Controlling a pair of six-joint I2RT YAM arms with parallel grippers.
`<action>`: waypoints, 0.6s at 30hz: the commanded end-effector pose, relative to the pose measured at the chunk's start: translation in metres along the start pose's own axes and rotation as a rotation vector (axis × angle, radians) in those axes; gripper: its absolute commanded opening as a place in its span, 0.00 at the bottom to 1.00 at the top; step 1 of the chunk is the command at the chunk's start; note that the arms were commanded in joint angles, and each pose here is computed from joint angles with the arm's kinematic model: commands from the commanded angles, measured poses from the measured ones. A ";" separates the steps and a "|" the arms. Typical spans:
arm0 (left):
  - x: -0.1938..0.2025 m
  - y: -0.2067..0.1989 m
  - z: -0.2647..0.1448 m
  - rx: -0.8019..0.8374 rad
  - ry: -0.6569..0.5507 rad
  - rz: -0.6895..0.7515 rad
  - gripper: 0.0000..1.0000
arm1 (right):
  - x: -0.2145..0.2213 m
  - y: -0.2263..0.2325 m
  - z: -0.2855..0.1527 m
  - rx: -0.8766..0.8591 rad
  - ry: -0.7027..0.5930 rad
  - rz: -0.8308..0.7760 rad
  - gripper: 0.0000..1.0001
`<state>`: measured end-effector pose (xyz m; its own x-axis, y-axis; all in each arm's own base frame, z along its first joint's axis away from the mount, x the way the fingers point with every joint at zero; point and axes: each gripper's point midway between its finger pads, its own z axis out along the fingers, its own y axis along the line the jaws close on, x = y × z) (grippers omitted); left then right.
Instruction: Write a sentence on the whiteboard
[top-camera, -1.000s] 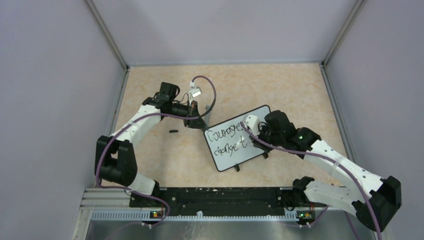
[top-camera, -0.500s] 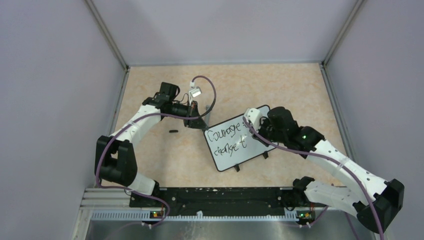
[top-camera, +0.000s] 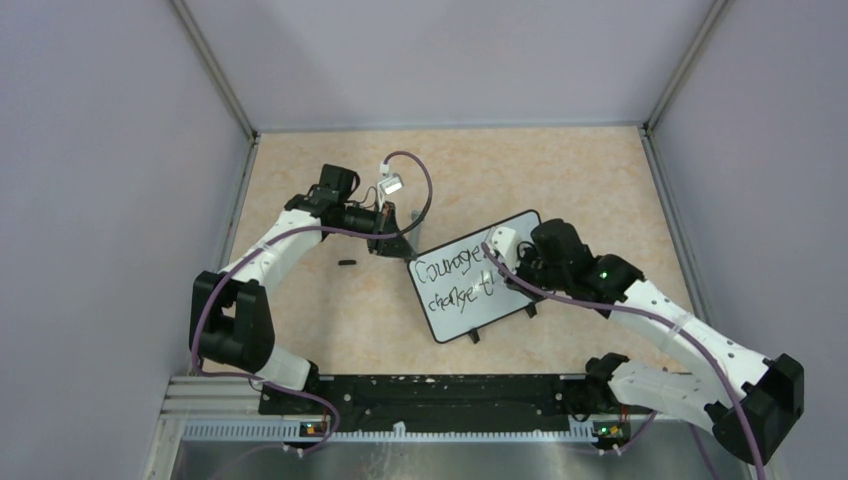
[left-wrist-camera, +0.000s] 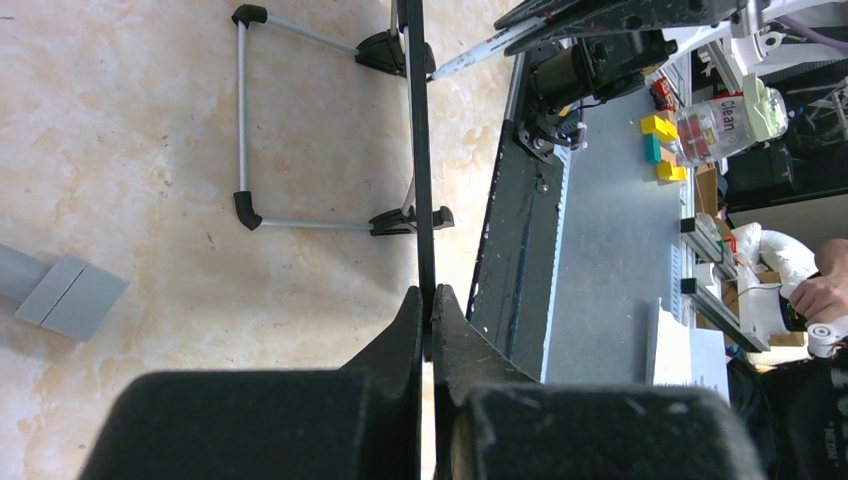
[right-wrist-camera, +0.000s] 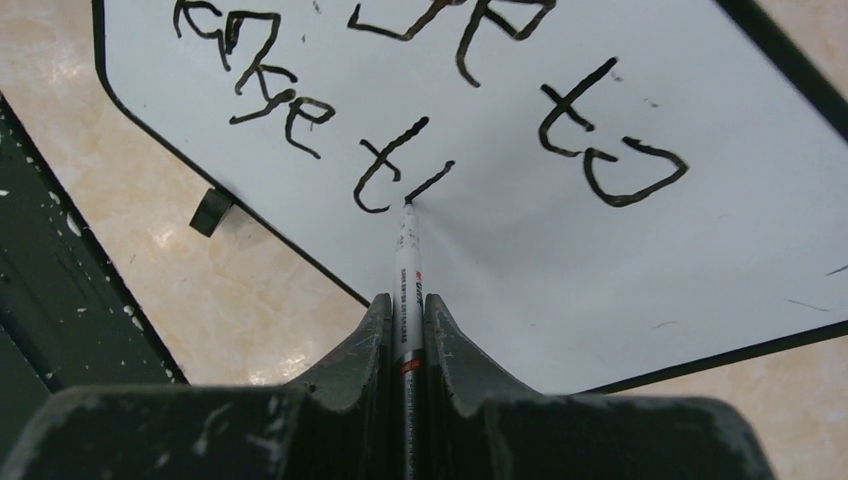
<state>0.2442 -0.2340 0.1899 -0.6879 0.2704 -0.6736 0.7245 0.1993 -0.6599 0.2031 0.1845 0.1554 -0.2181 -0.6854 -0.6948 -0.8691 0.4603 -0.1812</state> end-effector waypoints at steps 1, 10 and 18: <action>0.004 0.007 0.005 -0.019 0.024 0.015 0.00 | 0.016 0.008 0.006 -0.047 0.044 -0.011 0.00; 0.004 0.007 0.005 -0.020 0.022 0.016 0.00 | 0.015 0.008 0.007 -0.052 0.040 -0.020 0.00; 0.003 0.007 0.005 -0.020 0.022 0.017 0.00 | -0.014 -0.011 -0.001 0.048 -0.058 0.013 0.00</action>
<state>0.2443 -0.2340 0.1899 -0.6877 0.2703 -0.6738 0.7247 0.1992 -0.6596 0.1897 0.1808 0.1348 -0.2486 -0.7162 -0.6522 -0.8934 0.4297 -0.1313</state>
